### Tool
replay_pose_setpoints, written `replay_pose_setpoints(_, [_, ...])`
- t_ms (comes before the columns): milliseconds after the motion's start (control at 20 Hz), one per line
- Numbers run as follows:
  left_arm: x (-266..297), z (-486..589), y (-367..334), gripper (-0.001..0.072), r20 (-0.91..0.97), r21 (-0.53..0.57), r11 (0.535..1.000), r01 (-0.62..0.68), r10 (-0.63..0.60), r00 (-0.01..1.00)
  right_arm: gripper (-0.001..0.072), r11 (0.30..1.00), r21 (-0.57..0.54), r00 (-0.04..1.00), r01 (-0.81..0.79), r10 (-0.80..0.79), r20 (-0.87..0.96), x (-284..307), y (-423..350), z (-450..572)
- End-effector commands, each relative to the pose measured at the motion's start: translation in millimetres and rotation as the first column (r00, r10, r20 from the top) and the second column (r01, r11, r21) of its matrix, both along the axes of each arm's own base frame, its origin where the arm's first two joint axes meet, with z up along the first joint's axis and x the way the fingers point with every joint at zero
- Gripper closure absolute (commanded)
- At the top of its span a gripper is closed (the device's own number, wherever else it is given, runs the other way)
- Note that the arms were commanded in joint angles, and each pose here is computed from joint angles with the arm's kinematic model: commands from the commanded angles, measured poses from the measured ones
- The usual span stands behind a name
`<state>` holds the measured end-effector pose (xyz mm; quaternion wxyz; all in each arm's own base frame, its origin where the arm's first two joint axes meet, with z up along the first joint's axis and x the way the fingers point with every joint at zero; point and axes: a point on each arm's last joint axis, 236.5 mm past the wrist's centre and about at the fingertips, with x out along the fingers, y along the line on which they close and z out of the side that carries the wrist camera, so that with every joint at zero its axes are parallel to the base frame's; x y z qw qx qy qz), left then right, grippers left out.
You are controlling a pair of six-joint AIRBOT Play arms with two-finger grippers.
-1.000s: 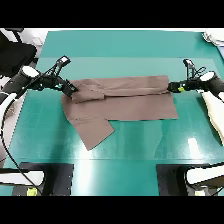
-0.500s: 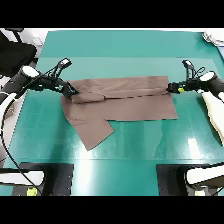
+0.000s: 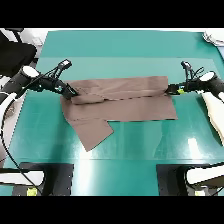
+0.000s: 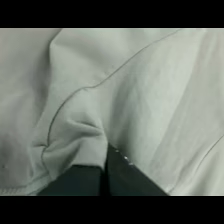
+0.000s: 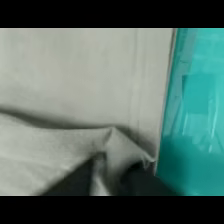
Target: Fold the shirts.
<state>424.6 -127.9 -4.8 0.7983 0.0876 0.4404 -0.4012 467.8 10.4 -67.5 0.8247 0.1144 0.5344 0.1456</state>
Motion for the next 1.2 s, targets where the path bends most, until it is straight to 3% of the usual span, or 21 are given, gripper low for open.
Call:
replay_pose_setpoints(0, [-1,-1,1,0.0223,-0.03,-0.006,0.999,-0.036,0.035,0.999,0.0256,1.0,0.012,1.0,-0.012,0.012,-0.013,-6,4,6])
replay_pose_setpoints(50, [1,1,2,0.0075,-0.035,-0.012,0.998,-0.06,0.06,0.998,0.0235,1.0,0.007,1.0,-0.01,0.01,0.004,-4,3,13])
replay_pose_setpoints(250, [5,27,2,0.0072,0.016,-0.046,0.995,-0.089,0.089,0.996,0.0234,0.999,-0.025,0.991,0.039,-0.035,0.126,8,-14,55])
replay_pose_setpoints(500, [5,80,62,0.0072,0.069,-0.087,0.961,-0.262,0.268,0.961,0.0232,0.99,-0.026,0.972,0.14,-0.132,0.193,-5,-61,104])
replay_pose_setpoints(800, [-54,80,107,0.0074,-0.186,-0.13,0.864,-0.486,0.46,0.868,0.0233,0.975,0.058,0.975,0.215,-0.218,0.038,-67,-93,121])
replay_pose_setpoints(850, [-66,70,105,0.014,-0.236,-0.127,0.843,-0.523,0.486,0.841,0.0232,0.976,0.066,0.977,0.209,-0.211,0.019,-74,-91,124])
replay_pose_setpoints(900, [-78,60,99,0.0293,-0.285,-0.125,0.829,-0.545,0.496,0.82,0.0233,0.975,0.073,0.978,0.209,-0.21,0.006,-80,-89,126])
replay_pose_setpoints(1000, [-106,42,84,0.0687,-0.405,-0.127,0.806,-0.578,0.49,0.772,0.0233,0.97,0.09,0.975,0.224,-0.224,-0.015,-86,-84,132])
replay_pose_setpoints(1150, [-136,13,77,0.0686,-0.528,-0.067,0.769,-0.635,0.513,0.677,0.0228,0.973,0.111,0.977,0.205,-0.197,-0.078,-97,-70,126])
